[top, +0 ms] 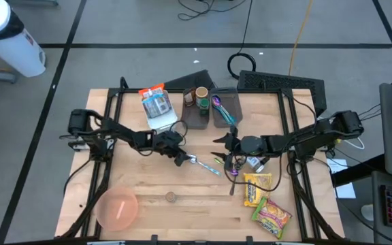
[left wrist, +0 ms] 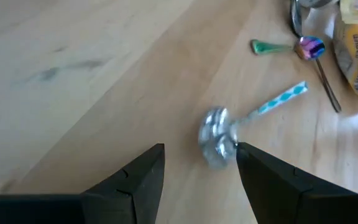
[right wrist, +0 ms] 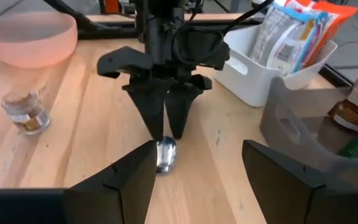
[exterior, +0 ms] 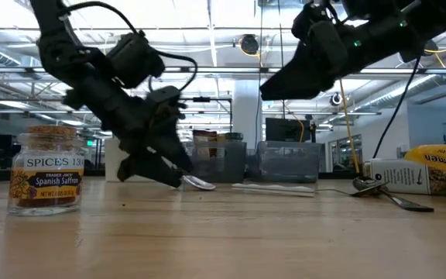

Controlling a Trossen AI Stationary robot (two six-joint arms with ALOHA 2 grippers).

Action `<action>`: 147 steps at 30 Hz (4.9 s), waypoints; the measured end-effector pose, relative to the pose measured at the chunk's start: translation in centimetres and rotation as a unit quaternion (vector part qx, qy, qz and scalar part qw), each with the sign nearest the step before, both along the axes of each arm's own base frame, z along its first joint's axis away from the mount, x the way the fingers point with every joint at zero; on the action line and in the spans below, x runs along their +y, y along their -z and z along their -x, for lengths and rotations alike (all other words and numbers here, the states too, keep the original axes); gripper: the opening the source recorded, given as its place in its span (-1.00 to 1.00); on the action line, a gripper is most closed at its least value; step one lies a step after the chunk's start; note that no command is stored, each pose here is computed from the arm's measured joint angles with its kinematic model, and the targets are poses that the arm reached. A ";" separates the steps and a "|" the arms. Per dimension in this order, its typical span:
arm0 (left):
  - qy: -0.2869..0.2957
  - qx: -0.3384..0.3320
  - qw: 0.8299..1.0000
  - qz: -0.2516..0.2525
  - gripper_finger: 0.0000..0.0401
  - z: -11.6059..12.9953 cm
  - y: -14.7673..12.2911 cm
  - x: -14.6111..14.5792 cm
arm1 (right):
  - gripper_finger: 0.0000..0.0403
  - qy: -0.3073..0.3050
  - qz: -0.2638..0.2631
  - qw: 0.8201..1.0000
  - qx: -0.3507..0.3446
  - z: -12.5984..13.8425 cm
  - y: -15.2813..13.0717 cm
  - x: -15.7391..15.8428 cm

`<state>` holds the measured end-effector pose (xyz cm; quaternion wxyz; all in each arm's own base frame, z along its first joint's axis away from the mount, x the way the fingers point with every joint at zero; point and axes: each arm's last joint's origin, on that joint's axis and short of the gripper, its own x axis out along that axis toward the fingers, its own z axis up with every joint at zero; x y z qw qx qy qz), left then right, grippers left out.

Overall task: Pick & Place Food Item
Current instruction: Put the blue patterned spoon into the right black bin

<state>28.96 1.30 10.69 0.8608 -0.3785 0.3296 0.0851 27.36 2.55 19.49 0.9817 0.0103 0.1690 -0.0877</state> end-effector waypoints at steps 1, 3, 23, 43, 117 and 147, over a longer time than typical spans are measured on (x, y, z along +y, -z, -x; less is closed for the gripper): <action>0.001 -0.001 1.000 0.001 0.04 -0.2 0.1 -0.1 | 0.13 0.000 0.000 1.000 -0.002 0.1 0.0 0.0; 0.006 0.001 1.000 0.003 0.04 -0.7 0.2 -0.2 | 0.13 0.000 0.000 1.000 -0.010 0.1 -0.2 0.0; 0.065 0.029 0.994 -0.079 -0.97 -2.9 -4.0 0.6 | 0.11 -0.038 0.115 0.992 -0.015 0.4 -1.4 0.0; -0.013 -0.056 0.951 -0.303 -0.99 -3.5 -16.8 2.3 | 0.05 0.092 0.370 0.921 0.080 -1.8 -7.5 3.9; -0.020 -0.101 0.938 -0.331 -0.92 -3.9 -17.7 2.5 | -0.95 0.211 0.414 0.868 0.175 -3.2 -4.3 2.1; 0.093 0.070 0.947 -0.298 -0.26 0.4 -16.2 4.5 | -0.95 0.262 0.389 0.868 0.162 -2.9 -4.4 2.0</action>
